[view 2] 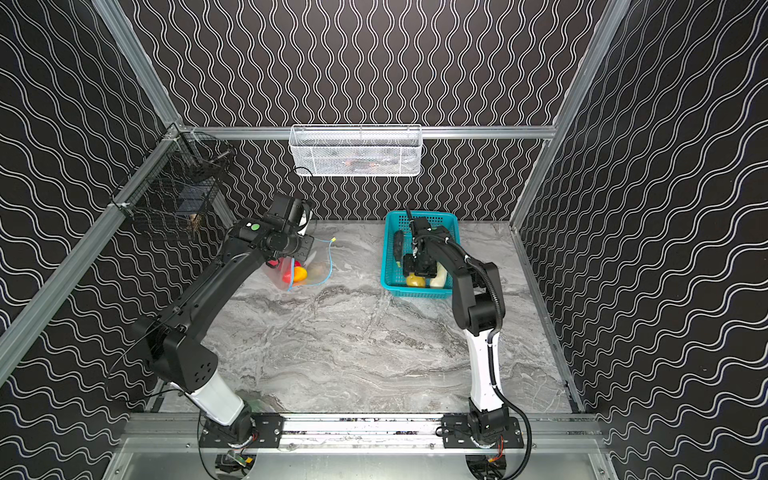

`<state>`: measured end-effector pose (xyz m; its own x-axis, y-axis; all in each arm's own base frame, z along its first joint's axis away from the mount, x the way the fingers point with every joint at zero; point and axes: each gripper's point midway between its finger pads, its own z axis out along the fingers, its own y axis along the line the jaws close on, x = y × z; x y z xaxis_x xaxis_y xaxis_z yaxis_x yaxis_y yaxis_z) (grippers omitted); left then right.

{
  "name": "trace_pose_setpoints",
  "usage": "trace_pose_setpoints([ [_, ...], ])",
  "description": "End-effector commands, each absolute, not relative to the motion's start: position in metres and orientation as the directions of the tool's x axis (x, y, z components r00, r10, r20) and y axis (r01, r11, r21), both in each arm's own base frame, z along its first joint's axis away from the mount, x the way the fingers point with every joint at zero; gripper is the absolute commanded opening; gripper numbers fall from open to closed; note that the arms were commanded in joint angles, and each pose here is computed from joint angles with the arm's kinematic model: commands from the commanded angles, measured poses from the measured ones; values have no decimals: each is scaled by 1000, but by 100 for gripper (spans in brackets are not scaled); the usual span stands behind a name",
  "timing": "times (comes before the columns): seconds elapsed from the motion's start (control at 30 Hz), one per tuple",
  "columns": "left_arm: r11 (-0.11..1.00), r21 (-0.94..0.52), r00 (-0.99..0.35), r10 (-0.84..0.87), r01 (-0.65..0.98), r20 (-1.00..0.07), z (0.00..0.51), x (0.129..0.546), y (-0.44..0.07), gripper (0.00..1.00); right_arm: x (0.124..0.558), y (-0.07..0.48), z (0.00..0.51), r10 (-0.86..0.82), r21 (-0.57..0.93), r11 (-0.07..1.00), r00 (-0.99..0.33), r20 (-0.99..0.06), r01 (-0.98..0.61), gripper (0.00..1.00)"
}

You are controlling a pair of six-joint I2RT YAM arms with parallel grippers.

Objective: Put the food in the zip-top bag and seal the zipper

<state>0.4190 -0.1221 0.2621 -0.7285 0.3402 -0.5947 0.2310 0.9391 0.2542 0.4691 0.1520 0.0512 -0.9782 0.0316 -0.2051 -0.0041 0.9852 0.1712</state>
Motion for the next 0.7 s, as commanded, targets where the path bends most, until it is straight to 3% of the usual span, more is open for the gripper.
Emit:
trace_pose_setpoints([
  [0.0,946,234,-724,322,223,-610,265,421,-124,0,475,161,69,120,290,956,-968,-219,53,57],
  [0.4,947,234,-725,320,222,-610,264,420,-124,0,500,174,134,312,517,849,-892,-326,108,52],
  [0.67,948,227,-722,318,224,-615,261,418,-124,0,507,171,156,415,605,782,-849,-326,150,52],
])
